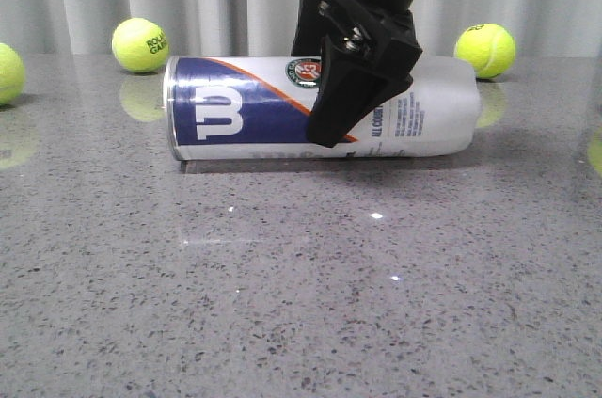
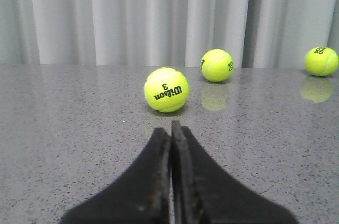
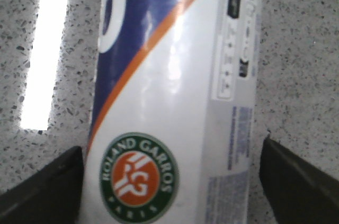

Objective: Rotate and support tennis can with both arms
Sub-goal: 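Lower the can onto the table and roll it with the right gripper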

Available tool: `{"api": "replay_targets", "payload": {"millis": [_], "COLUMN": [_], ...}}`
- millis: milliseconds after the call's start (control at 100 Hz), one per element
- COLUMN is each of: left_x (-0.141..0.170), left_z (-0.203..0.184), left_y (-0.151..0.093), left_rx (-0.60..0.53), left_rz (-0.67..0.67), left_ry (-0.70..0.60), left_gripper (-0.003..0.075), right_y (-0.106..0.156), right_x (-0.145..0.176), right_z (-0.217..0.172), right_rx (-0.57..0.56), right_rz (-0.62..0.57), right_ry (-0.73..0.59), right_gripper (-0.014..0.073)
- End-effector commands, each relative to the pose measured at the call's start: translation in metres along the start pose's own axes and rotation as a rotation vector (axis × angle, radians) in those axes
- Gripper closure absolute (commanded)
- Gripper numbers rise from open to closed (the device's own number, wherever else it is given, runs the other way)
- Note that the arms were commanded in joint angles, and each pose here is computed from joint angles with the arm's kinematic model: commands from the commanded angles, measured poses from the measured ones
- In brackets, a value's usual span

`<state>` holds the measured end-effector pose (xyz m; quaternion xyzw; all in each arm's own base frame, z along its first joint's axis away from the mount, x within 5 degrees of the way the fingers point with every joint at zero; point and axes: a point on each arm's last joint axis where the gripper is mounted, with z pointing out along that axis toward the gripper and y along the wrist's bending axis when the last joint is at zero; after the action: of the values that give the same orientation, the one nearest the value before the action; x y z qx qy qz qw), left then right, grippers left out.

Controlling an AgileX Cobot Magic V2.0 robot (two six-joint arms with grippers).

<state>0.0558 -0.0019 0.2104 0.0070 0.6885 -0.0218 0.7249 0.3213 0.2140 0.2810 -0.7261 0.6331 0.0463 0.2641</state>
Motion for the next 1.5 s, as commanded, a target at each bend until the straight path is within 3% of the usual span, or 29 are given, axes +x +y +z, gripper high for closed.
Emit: {"api": "replay_targets", "payload": {"millis": [0, 900, 1130, 1490], "left_x": [0.006, 0.006, 0.006, 0.006], "left_z": [-0.002, -0.002, -0.002, -0.002], "left_y": [-0.001, -0.001, -0.001, -0.001], "left_rx": [0.012, 0.012, 0.012, 0.012], "left_rz": [-0.004, -0.004, -0.004, -0.004], "left_ry": [-0.073, -0.073, -0.073, -0.073], "left_gripper": [0.0741, 0.0741, 0.0741, 0.0741], "right_y": [-0.006, -0.002, 0.001, 0.004], "right_x": [-0.012, -0.015, -0.019, -0.019], "right_z": [-0.03, -0.055, -0.071, -0.075], "right_rx": [0.09, 0.125, 0.153, 0.132], "right_rz": [-0.002, -0.018, 0.059, 0.08], "right_ry": [-0.062, -0.076, -0.099, -0.096], "right_gripper": [-0.0057, -0.0057, -0.0057, -0.0057]}}
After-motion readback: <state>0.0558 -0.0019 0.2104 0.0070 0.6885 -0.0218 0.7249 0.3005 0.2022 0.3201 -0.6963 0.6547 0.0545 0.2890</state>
